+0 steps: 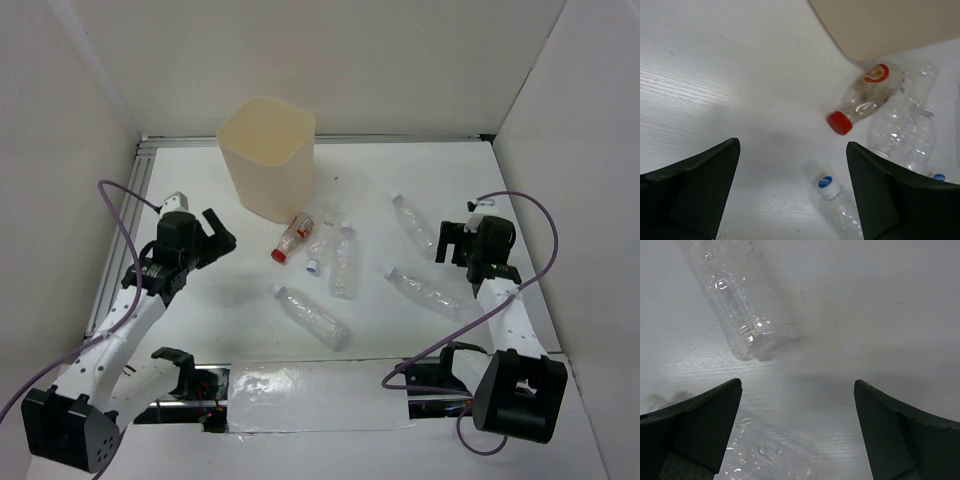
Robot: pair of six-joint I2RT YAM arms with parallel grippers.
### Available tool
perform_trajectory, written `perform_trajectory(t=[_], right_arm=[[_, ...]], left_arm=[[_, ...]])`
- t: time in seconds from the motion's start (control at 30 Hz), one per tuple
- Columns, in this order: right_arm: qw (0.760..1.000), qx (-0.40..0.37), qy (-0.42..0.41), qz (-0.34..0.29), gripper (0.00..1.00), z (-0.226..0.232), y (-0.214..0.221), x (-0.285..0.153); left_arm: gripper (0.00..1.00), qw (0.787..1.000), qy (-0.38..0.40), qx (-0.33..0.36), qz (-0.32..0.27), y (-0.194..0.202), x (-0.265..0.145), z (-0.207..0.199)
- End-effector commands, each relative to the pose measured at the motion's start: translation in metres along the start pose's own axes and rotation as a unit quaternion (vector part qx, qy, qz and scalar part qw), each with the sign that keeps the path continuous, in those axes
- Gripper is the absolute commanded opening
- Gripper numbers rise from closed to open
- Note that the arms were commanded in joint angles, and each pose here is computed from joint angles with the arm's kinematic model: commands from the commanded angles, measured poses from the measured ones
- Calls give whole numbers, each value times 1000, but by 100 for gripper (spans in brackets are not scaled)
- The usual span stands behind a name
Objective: Put the plastic bottles in the bin
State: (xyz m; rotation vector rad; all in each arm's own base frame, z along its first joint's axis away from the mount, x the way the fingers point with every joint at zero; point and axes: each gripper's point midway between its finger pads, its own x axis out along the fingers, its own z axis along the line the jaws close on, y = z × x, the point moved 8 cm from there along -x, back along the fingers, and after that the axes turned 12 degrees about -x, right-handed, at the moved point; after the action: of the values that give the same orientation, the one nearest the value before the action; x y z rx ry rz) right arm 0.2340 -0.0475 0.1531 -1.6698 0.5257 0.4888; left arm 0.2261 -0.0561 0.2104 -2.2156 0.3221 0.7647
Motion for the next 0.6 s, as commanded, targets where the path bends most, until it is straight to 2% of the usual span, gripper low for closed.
perform_trajectory(t=[0.0, 0.13, 0.2, 0.23, 0.27, 0.3, 0.37, 0.4, 0.43, 0.47, 0.5, 0.53, 0.57], right_arm=[[999, -21, -2, -27, 100, -5, -14, -7], [997, -61, -37, -28, 100, -2, -15, -6], [996, -68, -44, -25, 100, -1, -13, -7], [996, -68, -44, -24, 100, -2, -15, -5], [996, -67, -51, -22, 100, 0, -14, -6], [996, -71, -55, -24, 100, -1, -13, -6], [995, -71, -67, -29, 97, 1, -14, -6], [994, -71, -74, -31, 87, 2, -17, -5], [994, -70, -80, -29, 52, 3, -16, -6], [994, -70, -80, -29, 52, 3, -16, -6], [994, -70, -80, -29, 31, 3, -16, -6], [992, -75, -92, -39, 36, 5, -20, -7], [992, -74, -98, -36, 56, 6, -19, -5]], left_arm=[[100, 997, 64, -6, 50, 21, -12, -14], [100, 994, 63, -7, 89, 43, -25, -21], [92, 993, 61, -13, 101, 52, -27, -25], [88, 992, 49, -19, 114, 64, -29, -26], [79, 992, 50, -25, 116, 68, -31, -29], [59, 991, 35, -22, 128, 77, -28, -29], [53, 990, 28, -29, 135, 89, -34, -41], [50, 990, 7, -26, 140, 94, -36, -39], [50, 989, -21, -34, 144, 102, -38, -43], [56, 988, -24, -46, 144, 104, -38, -49], [64, 986, -61, -47, 151, 110, -40, -44], [80, 982, -79, -72, 158, 117, -42, -47], [85, 977, -104, -76, 167, 125, -39, -47]])
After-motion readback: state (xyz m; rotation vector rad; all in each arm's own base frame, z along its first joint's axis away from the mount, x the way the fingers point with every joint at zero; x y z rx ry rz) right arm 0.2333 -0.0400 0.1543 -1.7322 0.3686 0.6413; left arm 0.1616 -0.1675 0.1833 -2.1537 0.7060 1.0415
